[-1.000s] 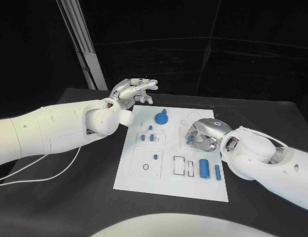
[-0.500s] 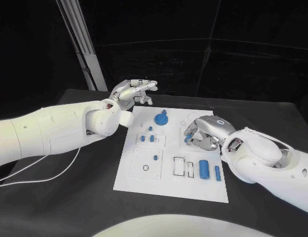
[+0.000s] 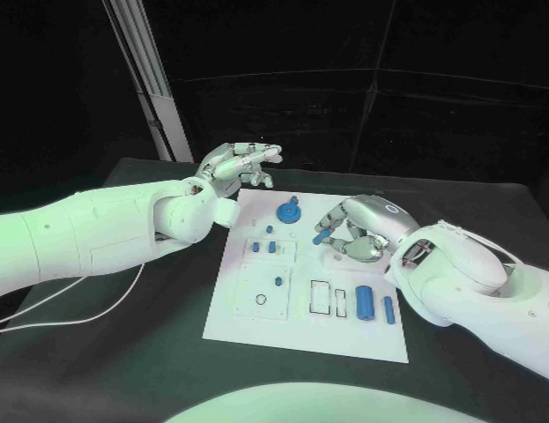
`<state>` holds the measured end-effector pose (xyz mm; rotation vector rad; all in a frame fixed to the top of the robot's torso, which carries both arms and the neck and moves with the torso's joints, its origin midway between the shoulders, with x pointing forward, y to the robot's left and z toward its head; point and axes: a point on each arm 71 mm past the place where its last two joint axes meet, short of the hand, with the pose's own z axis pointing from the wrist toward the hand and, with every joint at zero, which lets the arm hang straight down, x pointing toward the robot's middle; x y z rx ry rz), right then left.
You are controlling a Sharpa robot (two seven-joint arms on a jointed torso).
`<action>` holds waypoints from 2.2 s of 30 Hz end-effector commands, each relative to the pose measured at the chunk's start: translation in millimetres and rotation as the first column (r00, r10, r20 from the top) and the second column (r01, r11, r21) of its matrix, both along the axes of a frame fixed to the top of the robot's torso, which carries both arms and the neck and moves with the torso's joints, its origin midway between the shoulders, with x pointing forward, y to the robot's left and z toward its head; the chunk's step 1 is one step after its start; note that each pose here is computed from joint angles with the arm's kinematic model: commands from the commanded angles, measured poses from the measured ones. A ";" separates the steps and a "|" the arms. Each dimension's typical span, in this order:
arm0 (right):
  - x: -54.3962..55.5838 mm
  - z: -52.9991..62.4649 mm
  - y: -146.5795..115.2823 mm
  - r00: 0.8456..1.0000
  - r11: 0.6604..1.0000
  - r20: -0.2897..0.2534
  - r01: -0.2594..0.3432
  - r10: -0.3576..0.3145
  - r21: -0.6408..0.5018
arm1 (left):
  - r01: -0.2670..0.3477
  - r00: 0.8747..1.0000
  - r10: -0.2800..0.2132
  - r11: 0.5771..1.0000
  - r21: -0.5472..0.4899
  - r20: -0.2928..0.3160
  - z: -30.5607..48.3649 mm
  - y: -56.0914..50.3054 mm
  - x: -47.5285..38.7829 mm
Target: Assemble the parts on the task board
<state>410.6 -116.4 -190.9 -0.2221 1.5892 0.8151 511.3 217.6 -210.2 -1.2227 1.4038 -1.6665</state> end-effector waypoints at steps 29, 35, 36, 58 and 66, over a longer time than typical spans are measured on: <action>-35.8 -53.9 82.3 0.949 0.960 -0.149 -0.281 0.277 -0.006 | 0.025 1.000 -0.025 1.000 -0.013 0.011 1.9 -7.2 -0.4; -34.3 -56.9 86.3 0.951 0.960 -0.143 -0.280 0.275 -0.022 | 0.026 1.000 -0.026 1.000 -0.014 0.011 1.9 -7.6 -0.4; -34.2 -57.2 86.8 0.951 0.959 -0.143 -0.281 0.275 -0.023 | 0.026 1.000 -0.026 1.000 -0.014 0.011 1.9 -7.6 -0.4; -38.3 -70.1 88.7 0.942 0.949 -0.182 -0.302 0.283 -0.092 | 0.027 1.000 -0.027 1.000 -0.014 0.010 1.8 -7.7 -0.1; -39.0 -70.3 91.9 0.946 0.944 -0.155 -0.304 0.284 -0.125 | 0.027 1.000 -0.027 1.000 -0.013 0.010 1.7 -7.7 0.1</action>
